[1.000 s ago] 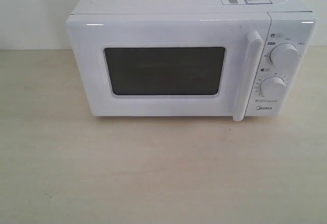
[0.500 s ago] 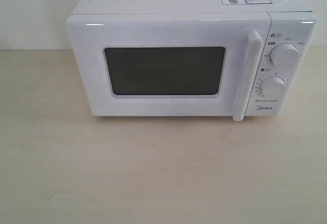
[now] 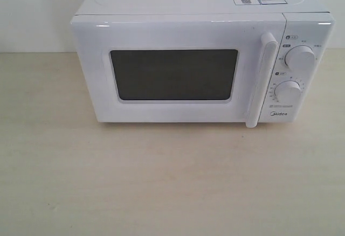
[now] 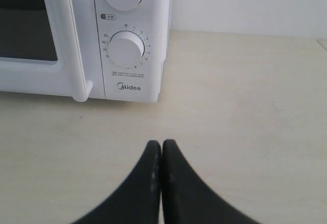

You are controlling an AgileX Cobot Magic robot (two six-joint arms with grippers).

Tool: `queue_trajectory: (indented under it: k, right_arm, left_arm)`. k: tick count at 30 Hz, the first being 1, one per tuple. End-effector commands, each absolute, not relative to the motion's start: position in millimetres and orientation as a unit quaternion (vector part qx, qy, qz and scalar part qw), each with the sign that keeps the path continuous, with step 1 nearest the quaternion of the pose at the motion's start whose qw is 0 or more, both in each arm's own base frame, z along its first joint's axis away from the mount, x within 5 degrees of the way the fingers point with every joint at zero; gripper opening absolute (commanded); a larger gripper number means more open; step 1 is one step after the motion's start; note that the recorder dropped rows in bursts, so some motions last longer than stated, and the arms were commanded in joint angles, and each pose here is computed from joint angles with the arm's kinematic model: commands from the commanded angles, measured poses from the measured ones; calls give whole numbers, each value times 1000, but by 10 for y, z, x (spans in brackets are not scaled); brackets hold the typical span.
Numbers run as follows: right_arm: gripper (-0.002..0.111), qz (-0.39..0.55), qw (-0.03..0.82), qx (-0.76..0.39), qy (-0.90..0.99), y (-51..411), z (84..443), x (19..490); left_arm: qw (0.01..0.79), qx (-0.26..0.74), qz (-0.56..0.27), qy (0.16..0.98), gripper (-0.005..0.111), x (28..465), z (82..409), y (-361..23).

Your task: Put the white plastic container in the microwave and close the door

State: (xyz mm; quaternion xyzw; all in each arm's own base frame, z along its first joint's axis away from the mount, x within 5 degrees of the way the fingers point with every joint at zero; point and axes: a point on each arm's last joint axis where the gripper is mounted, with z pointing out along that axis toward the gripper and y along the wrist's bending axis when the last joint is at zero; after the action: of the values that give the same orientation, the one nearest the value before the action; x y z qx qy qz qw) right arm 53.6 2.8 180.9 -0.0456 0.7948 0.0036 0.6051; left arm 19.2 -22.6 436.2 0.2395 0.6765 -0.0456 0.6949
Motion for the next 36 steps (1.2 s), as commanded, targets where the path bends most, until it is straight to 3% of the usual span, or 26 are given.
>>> queue_trajectory:
  k: [1, 9, 13, 24, 36]
  right_arm:
    - [0, -1, 611, -47, 790, 24, 1822, 534]
    - [0, -1, 611, -47, 790, 24, 1822, 534]
    - [0, -1, 611, -47, 790, 24, 1822, 534]
    - [0, -1, 611, -47, 790, 24, 1822, 534]
    - [0, -1, 611, -47, 790, 24, 1822, 534]
  left_arm:
    - [711, 194, 23, 675, 4, 167, 3860, -126]
    - [730, 148, 50, 666, 4, 418, 2785, -87]
    - [714, 141, 41, 684, 4, 481, 2463, -91]
    - [696, 128, 35, 706, 4, 556, 2040, -82]
    - [637, 120, -4, 762, 4, 538, 1880, -111]
